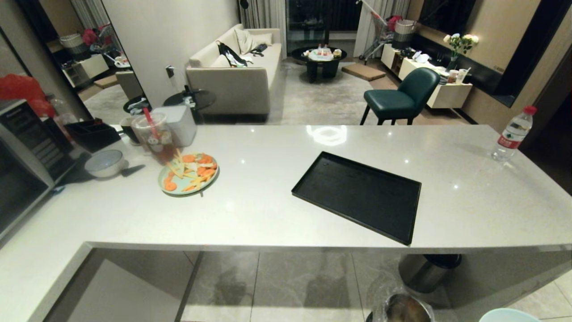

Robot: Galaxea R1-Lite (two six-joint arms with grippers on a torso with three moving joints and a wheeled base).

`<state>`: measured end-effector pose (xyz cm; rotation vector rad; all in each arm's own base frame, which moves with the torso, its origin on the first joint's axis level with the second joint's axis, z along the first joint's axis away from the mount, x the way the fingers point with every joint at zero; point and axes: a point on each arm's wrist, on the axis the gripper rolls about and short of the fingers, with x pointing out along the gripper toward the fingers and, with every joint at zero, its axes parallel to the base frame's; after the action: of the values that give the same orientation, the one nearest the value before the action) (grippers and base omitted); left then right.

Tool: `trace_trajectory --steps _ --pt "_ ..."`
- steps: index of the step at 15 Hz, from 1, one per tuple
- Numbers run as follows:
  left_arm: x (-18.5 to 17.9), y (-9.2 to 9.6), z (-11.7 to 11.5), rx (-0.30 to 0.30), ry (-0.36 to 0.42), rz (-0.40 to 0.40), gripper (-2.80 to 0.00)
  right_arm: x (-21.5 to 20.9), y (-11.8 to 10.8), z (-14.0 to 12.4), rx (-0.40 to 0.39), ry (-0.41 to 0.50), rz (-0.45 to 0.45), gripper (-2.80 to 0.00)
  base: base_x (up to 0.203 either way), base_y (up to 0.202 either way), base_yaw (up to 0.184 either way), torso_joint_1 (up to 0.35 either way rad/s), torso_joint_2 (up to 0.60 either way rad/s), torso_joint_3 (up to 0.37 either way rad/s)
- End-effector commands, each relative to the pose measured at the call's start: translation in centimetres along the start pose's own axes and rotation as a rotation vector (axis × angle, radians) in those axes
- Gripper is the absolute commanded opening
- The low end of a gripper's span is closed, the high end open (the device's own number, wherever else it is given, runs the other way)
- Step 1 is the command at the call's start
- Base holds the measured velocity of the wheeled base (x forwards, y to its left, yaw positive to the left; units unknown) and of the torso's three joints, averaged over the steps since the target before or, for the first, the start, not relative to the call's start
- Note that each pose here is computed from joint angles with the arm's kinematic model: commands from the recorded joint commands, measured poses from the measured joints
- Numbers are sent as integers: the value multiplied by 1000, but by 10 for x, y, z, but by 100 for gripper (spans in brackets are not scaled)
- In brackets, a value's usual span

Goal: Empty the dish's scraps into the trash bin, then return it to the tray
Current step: Move the bowl over the trash can

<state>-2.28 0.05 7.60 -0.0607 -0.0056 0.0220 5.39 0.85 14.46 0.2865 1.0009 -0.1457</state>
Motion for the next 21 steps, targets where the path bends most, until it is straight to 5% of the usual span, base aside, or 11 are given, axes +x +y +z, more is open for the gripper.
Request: trace_trajectory --steps 1,16,21 --pt "0 0 0 -1 0 1 -280 1 2 4 4 15 -6 -280 0 0 0 0 0 0" --pt "0 0 0 -2 0 0 -280 3 4 6 0 24 7 -280 0 0 0 0 0 0" --pt "0 0 0 -2 0 1 -280 4 3 5 -3 32 6 -280 -171 0 -1 2 2 0"
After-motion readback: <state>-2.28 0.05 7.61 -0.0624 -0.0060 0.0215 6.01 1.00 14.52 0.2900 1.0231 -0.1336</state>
